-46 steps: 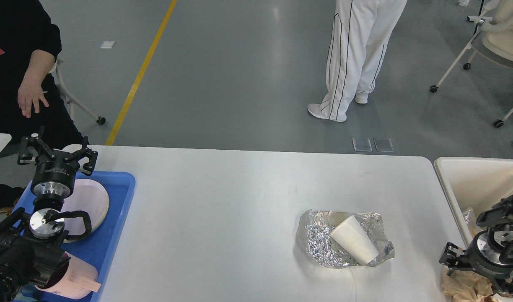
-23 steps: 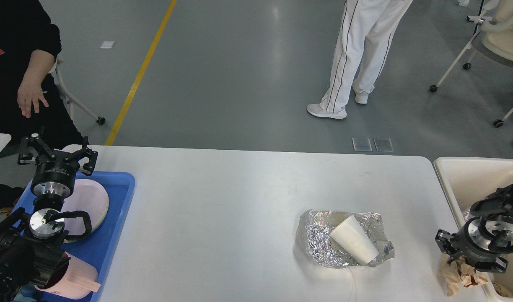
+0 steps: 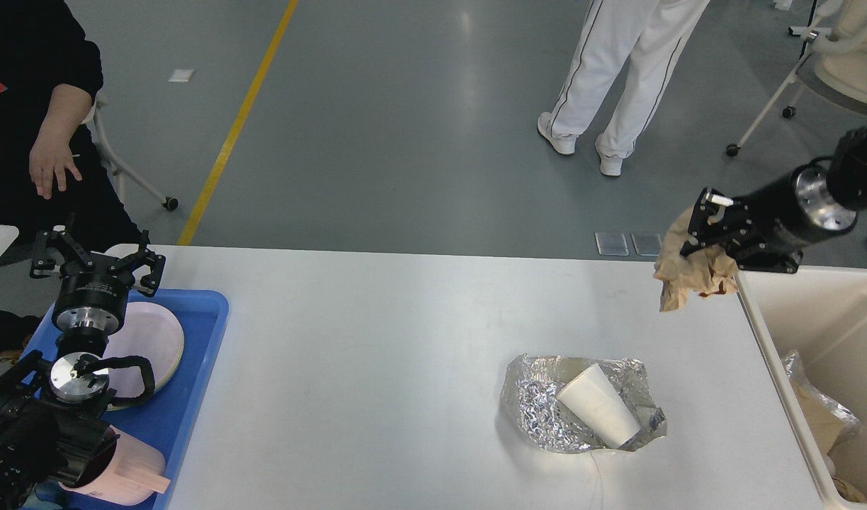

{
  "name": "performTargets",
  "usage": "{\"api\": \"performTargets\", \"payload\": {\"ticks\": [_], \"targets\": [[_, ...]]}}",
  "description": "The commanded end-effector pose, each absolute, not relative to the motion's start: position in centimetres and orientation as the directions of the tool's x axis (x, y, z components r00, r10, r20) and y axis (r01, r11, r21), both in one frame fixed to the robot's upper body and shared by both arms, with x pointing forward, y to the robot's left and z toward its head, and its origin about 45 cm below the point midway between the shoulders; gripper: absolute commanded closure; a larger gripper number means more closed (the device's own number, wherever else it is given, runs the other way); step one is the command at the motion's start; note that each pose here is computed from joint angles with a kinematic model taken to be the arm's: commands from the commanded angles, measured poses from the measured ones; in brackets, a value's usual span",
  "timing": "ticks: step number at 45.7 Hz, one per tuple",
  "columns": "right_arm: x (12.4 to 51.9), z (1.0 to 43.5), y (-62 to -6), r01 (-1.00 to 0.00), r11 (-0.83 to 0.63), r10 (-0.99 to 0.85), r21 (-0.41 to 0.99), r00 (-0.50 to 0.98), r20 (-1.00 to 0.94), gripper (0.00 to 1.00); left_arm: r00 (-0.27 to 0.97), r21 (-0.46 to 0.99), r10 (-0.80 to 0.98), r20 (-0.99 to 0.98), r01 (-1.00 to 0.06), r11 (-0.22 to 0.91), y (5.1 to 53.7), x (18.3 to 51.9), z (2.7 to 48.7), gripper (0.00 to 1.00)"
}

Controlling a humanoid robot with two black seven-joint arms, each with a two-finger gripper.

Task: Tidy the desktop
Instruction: 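Carry the paper scrap into the white bin and release it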

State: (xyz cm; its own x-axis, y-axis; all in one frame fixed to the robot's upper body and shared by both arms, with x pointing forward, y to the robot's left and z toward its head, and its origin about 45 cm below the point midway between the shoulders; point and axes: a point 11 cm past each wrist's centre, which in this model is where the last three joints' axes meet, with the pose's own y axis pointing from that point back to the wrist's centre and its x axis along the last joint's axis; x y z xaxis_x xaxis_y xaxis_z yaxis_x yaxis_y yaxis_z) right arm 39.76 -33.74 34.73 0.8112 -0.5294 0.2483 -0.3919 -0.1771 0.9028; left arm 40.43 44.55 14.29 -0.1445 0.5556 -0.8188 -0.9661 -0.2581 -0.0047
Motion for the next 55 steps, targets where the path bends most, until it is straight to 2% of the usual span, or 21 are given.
{"api": "performTargets", "payload": {"ticks": [1,7,13,21,27,32,33,36,37,40,45,55], "targets": [[41.0,39.6,-32.3,-0.481,-0.22,-0.53,0.849,0.789,0.309,1.0,-0.145,-0.005,0.556,-0.819,-0.966,-0.258,44.6,40.4,14.3,0.04],[42.1,41.6,-33.2,-0.548,-0.196,-0.561,0.813,0.743,0.365,1.0,-0.143,-0.006,0.556,-0.819,-0.966,-0.258,44.5,40.5,14.4,0.04],[42.5,40.8,-36.8,-0.591,-0.097,-0.621,0.8,0.664,0.415,1.0,-0.145,-0.005,0.556,-0.819,-0.966,-0.258,44.6,40.4,14.3,0.04],[41.4,32.8,-45.1,-0.576,0.163,-0.719,0.801,0.486,0.496,1.0,-0.144,-0.004,0.555,-0.819,-0.966,-0.257,44.5,40.4,14.3,0.04],[37.9,24.9,-51.4,-0.489,0.379,-0.72,0.786,0.379,0.582,1.0,-0.145,-0.005,0.556,-0.819,-0.966,-0.258,44.6,40.4,14.3,0.04],[35.5,21.0,-54.3,-0.44,0.474,-0.703,0.763,0.333,0.629,0.99,-0.145,-0.005,0.556,-0.819,-0.966,-0.258,44.6,40.4,14.3,0.04],[35.1,20.4,-54.8,-0.431,0.49,-0.696,0.758,0.33,0.638,0.84,-0.145,-0.005,0.556,-0.819,-0.966,-0.258,44.6,40.4,14.3,0.04],[34.3,19.2,-56.7,-0.419,0.545,-0.667,0.727,0.308,0.678,0.09,-0.145,-0.005,0.556,-0.819,-0.966,-0.258,44.6,40.4,14.3,0.04],[34.5,19.0,-57.1,-0.424,0.556,-0.658,0.715,0.3,0.691,0.0,-0.144,-0.004,0.555,-0.819,-0.966,-0.257,44.5,40.4,14.3,0.04],[34.8,17.6,-56.8,-0.429,0.561,-0.646,0.709,0.308,0.698,0.0,-0.144,-0.004,0.555,-0.819,-0.966,-0.257,44.5,40.4,14.3,0.04],[32.7,14.2,-56.7,-0.381,0.558,-0.655,0.737,0.343,0.673,0.0,-0.143,-0.006,0.556,-0.819,-0.966,-0.258,44.5,40.5,14.4,0.04],[32.7,13.9,-56.4,-0.385,0.546,-0.67,0.744,0.333,0.664,0.0,-0.145,-0.005,0.556,-0.819,-0.966,-0.258,44.6,40.4,14.3,0.04]]}}
